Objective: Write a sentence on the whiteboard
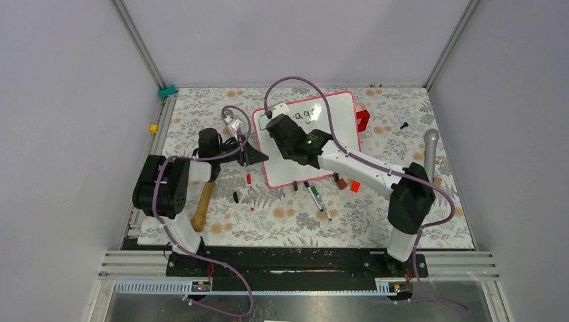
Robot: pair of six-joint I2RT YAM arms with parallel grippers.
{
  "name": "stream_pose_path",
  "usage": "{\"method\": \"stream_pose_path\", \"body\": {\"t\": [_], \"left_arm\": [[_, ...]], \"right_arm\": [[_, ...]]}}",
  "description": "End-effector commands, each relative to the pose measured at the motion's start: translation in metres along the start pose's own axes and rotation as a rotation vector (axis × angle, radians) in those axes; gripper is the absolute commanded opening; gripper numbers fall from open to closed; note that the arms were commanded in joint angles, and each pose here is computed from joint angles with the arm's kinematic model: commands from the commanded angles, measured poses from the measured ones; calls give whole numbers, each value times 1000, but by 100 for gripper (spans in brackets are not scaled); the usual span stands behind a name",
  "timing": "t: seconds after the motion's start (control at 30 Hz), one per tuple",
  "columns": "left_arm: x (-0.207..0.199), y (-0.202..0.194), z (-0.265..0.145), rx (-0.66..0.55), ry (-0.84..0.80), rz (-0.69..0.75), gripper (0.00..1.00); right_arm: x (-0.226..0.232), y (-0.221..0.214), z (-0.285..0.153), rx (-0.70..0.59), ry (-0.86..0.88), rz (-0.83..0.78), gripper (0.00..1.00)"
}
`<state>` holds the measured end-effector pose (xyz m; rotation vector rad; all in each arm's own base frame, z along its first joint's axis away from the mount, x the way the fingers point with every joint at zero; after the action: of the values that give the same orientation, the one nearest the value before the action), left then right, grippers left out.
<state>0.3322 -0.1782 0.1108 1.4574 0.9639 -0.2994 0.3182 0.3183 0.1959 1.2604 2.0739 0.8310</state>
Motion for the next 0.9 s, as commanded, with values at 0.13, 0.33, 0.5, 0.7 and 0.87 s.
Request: {"method": "stream_pose_path", "body": {"t": [0.13,0.33,0.5,0.7,0.87], "left_arm": [[14,1,-6,-30,49,-5,0],[14,1,-6,-29,50,-4,0],[14,1,-6,-30,50,-4,0],[14,1,-6,-31,50,-2,0],[14,1,-6,-31,48,-2,0]], "right_arm": [[-8,11,-9,-37,-10,32,0],[-8,25,-10,-60,-21,24,0],[-8,33,-9,-67,-22,18,0],[-7,35,-7,-64,-24,14,0],[-8,35,-5,-63,-29,11,0]]}}
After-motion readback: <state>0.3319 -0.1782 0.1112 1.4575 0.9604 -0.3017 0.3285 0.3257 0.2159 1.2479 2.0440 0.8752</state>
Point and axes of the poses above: each gripper's point midway between its finger pads, its own z axis out along the fingers, its own x axis along the line the jaws close on, y = z × x, the point moved 3 cm from there along -z, back along the fingers, and after that the axes turned 2 degrees about z, right-handed, at the moved point
